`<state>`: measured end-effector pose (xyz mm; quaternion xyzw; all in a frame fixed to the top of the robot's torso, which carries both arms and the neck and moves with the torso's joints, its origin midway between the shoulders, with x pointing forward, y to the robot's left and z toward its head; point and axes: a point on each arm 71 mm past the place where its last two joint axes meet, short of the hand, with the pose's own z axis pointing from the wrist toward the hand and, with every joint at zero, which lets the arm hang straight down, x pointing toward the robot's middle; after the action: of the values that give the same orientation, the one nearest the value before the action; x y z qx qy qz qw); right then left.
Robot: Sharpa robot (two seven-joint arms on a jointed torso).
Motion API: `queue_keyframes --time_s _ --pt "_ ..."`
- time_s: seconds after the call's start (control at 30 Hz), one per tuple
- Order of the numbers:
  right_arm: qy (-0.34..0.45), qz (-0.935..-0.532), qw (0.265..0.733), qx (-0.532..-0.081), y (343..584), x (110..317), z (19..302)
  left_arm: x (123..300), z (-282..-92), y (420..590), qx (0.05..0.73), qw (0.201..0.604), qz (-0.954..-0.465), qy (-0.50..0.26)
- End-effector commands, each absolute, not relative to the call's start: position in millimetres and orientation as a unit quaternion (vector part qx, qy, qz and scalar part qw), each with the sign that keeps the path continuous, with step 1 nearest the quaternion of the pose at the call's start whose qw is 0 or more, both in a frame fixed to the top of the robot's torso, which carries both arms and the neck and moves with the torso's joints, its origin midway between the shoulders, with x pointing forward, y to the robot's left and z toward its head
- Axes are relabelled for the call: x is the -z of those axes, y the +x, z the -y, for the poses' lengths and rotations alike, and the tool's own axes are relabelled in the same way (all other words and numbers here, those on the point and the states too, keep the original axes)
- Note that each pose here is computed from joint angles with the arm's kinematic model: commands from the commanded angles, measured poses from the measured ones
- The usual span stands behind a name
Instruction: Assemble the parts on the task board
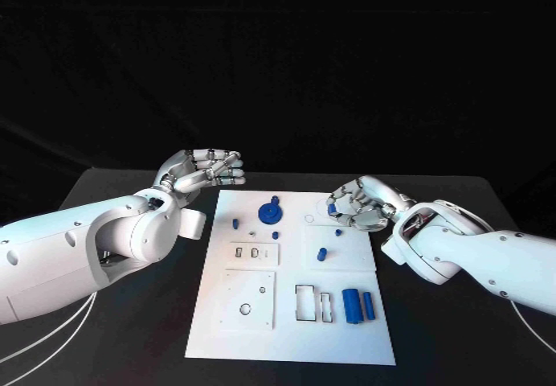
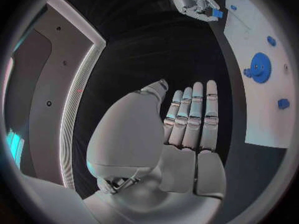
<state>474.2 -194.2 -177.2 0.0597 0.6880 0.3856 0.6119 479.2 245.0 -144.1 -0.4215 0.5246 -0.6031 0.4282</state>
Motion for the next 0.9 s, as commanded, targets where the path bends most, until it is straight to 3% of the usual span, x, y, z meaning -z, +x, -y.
queue_keyframes --time_s 0.03,0.5,0.9 --pt "0.049 -0.685 0.627 -0.368 471 175 178 143.5 -243.6 479.9 0.609 0.424 -0.523 -0.419" --pt "0.013 -0.703 0.594 -0.390 453 188 90 145.4 -245.2 484.9 0.605 0.428 -0.522 -0.422" --pt "-0.005 -0.718 0.576 -0.391 440 211 52 145.4 -243.2 485.4 0.605 0.427 -0.523 -0.422"
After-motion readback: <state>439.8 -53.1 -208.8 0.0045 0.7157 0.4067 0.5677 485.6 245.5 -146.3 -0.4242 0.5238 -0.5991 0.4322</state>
